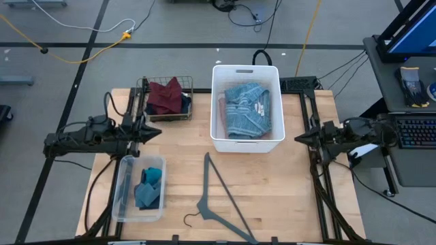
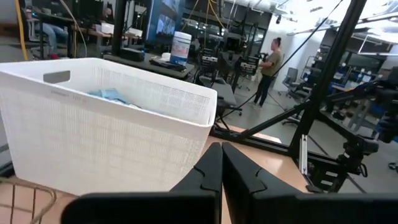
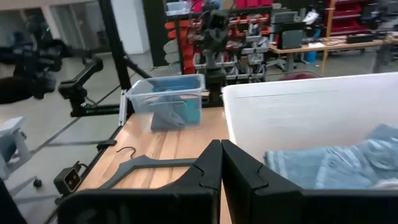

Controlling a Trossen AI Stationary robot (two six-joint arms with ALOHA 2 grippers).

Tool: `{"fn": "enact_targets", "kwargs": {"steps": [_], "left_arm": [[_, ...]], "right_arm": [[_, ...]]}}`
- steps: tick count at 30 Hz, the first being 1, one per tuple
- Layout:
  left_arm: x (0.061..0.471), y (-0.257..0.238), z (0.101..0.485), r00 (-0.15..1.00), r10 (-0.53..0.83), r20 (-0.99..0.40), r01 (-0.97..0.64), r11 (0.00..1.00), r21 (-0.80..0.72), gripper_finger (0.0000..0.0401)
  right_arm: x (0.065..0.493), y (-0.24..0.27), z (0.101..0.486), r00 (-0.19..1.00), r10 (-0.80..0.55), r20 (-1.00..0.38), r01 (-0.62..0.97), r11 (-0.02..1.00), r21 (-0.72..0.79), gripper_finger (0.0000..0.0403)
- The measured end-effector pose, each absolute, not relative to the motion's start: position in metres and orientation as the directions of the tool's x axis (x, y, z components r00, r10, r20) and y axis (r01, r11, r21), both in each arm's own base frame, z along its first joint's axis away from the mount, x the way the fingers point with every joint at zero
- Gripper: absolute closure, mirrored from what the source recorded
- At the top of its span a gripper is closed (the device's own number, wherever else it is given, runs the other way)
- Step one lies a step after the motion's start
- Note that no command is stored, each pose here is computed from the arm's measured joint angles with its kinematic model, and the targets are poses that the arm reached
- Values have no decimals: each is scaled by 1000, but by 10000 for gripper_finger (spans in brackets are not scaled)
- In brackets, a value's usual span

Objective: Pick & Place Cloths
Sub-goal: Return to Home Position

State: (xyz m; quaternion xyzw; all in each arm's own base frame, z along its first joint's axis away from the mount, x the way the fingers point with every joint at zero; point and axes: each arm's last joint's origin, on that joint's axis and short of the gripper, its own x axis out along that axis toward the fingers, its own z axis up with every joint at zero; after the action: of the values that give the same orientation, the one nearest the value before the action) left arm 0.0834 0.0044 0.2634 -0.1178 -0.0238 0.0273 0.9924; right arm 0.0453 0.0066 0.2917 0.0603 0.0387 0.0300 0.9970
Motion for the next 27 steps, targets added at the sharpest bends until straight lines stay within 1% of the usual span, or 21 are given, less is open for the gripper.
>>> {"fn": "enact_targets", "kwargs": {"steps": [4,7,10,14,17,23,27], "left_arm": [[80,4,249,997,61,52,-47,969,-243,390],[78,5,240,995,77,55,-61,965,-254,382],[79,5,230,996,78,49,-63,965,-255,383],[81,5,217,997,78,27,-68,960,-272,396],[84,5,208,997,79,8,-73,954,-291,398],[87,5,196,996,89,-25,-92,947,-308,381],[91,6,184,993,104,-48,-113,942,-316,388]], "right_arm": [[31,1,287,998,17,-61,-9,992,125,403],[24,-1,284,998,9,-57,-2,992,125,403],[24,-1,280,996,13,-92,-3,994,112,403],[26,0,277,991,11,-131,5,993,114,403],[28,0,277,993,13,-113,1,993,121,403],[35,2,270,994,20,-105,-7,992,124,403],[41,5,264,993,71,-96,-59,990,128,403]]}}
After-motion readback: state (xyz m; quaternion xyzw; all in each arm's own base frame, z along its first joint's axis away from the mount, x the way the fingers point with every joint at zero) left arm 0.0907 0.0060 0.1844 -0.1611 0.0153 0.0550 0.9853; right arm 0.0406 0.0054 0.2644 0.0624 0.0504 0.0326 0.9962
